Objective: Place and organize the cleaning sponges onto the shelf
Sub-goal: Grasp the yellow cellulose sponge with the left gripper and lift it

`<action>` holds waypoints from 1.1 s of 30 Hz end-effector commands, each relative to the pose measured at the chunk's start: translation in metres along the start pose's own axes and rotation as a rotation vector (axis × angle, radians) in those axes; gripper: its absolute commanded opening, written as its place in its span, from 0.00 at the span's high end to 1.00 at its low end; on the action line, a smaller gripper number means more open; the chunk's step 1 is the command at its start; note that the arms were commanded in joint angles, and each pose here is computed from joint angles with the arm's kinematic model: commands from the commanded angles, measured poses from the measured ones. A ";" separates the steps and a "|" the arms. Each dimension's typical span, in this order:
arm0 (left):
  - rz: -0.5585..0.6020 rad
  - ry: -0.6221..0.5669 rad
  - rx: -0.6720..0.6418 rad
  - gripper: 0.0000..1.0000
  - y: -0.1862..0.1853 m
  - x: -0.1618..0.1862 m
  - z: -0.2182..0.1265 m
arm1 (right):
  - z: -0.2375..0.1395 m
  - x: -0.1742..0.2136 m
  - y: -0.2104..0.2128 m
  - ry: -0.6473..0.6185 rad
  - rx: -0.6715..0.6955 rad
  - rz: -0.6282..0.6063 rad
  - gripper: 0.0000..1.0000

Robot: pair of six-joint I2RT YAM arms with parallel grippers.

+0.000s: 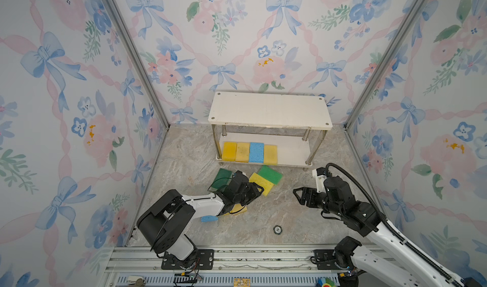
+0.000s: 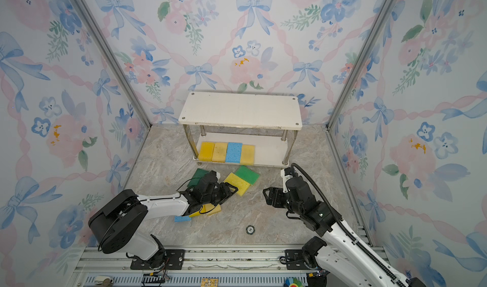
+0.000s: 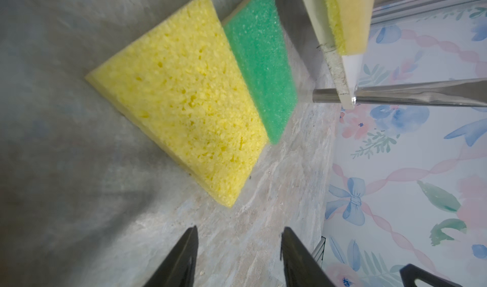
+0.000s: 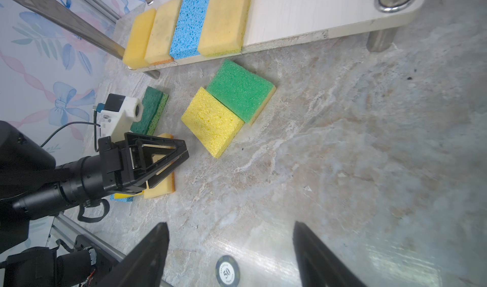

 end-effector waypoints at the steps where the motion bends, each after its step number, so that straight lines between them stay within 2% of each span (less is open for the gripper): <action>1: -0.007 -0.005 0.006 0.49 -0.004 -0.005 0.009 | -0.002 0.007 -0.010 0.028 0.034 0.008 0.23; 8: -0.044 -0.022 -0.041 0.55 0.010 -0.011 0.023 | 0.002 0.011 -0.013 0.036 0.035 0.022 0.23; 12: -0.069 -0.030 -0.073 0.64 0.021 -0.015 0.028 | 0.002 0.009 -0.013 0.030 0.039 0.026 0.23; 19: -0.090 -0.032 -0.091 0.67 0.030 -0.021 0.036 | 0.002 0.008 -0.014 0.031 0.045 0.029 0.23; 20: -0.091 -0.030 -0.092 0.69 0.031 -0.020 0.037 | 0.003 0.009 -0.014 0.033 0.047 0.032 0.23; 26: -0.093 -0.007 -0.098 0.99 0.039 -0.014 0.036 | 0.004 0.008 -0.014 0.024 0.045 0.044 0.22; 33: -0.047 0.013 -0.082 1.00 0.047 0.001 0.009 | 0.006 0.009 -0.012 0.036 0.042 0.053 0.22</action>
Point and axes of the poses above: each gripper's point midway between its finger pads, its own z axis out along the fingers, its own y axis along the line the jaws close on, x = y × z, the point moved 3 cm from there along -z, back along the fingers
